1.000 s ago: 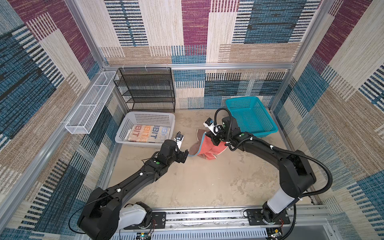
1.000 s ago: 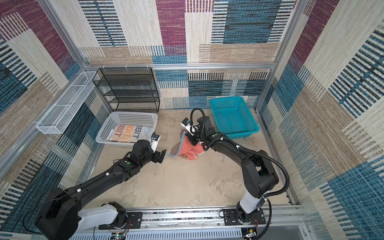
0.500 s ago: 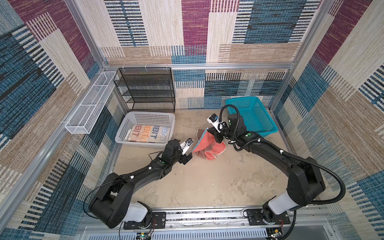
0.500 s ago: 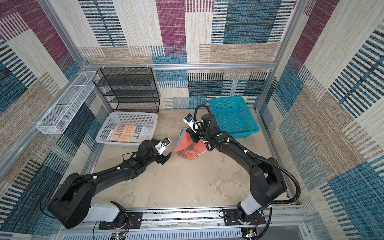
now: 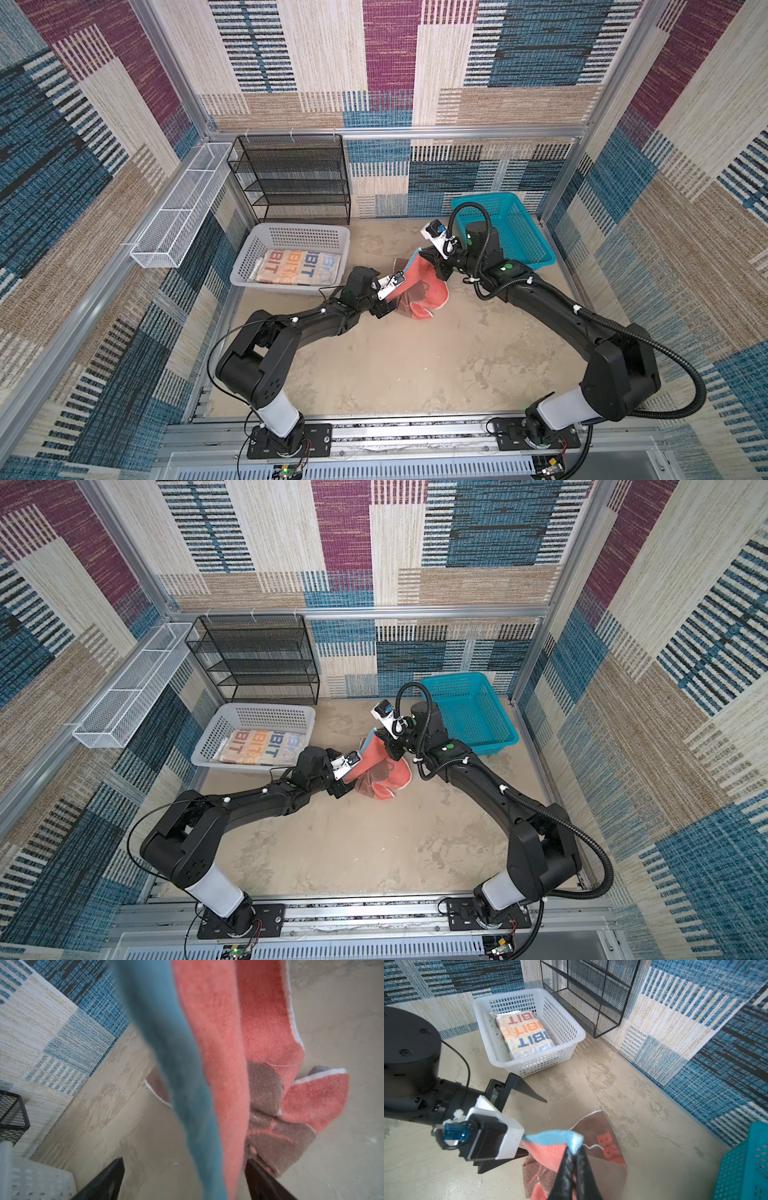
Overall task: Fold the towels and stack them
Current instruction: 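Lift the coral corner with the right gripper while the left gripper approaches the towel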
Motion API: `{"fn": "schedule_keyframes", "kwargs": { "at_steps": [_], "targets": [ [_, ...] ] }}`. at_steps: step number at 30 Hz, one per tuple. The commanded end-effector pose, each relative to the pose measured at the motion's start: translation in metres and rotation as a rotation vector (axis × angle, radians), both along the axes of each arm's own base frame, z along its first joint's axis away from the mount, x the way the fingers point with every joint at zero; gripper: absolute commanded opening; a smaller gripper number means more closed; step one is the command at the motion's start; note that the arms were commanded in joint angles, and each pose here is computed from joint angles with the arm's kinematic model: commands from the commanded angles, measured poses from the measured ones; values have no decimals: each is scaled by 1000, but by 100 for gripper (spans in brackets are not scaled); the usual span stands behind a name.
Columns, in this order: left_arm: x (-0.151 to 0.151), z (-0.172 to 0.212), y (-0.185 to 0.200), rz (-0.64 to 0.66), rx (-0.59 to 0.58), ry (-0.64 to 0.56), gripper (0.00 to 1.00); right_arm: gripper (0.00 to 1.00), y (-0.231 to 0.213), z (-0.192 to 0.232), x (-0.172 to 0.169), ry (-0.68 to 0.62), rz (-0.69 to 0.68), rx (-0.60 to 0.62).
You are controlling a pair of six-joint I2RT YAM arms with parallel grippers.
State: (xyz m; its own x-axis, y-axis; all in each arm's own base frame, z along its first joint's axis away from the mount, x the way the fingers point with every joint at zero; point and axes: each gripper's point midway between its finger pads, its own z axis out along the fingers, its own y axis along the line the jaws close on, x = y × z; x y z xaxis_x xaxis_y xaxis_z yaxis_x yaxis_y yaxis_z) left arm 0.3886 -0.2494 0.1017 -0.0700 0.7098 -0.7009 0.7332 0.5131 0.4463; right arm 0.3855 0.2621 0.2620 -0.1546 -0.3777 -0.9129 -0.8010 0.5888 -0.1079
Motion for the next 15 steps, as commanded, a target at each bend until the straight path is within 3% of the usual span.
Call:
{"fn": "schedule_keyframes", "kwargs": {
  "at_steps": [1,6,15],
  "targets": [
    [-9,-9,-6,-76,35,45,93,0,-5,14,-2,-42,2,11],
    [-21,-9,-11,-132,28,97,87,0,-18,30,-3,-91,-30,35],
    [-24,-3,-9,-104,6,131,70,0,-31,38,2,-107,-74,43]
  ]
}}
